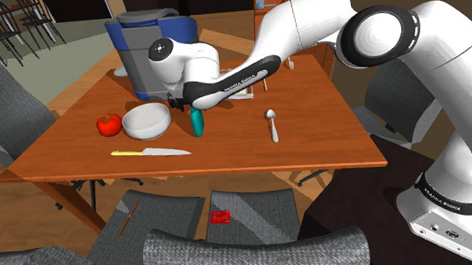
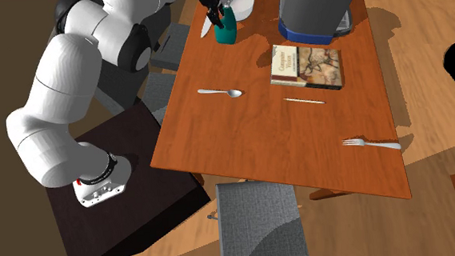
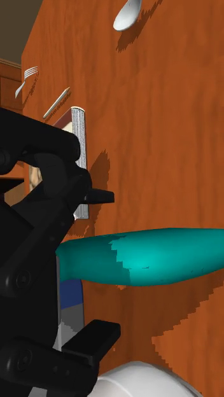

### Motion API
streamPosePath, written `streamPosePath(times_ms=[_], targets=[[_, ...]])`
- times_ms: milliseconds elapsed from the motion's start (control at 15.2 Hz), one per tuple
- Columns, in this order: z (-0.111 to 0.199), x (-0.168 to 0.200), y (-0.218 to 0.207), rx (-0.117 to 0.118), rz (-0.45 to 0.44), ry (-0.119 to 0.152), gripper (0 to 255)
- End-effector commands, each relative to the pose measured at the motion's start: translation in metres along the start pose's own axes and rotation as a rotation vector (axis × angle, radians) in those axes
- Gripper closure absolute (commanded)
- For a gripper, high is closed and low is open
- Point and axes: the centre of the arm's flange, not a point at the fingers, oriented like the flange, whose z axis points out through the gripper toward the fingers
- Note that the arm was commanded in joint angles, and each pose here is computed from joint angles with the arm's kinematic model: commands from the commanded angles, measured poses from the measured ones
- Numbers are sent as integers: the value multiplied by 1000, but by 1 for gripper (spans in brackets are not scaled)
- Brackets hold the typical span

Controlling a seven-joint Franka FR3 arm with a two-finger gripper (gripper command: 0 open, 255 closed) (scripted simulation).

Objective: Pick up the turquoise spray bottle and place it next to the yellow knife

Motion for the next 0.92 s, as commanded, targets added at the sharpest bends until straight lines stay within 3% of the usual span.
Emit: streamPosePath(times_ms=[0,66,330,858], targets=[[0,0,0,0,0,0,0],[0,0,0,0,0,0,0],[-50,0,0,0,0,0,0],[-50,0,0,0,0,0,0]])
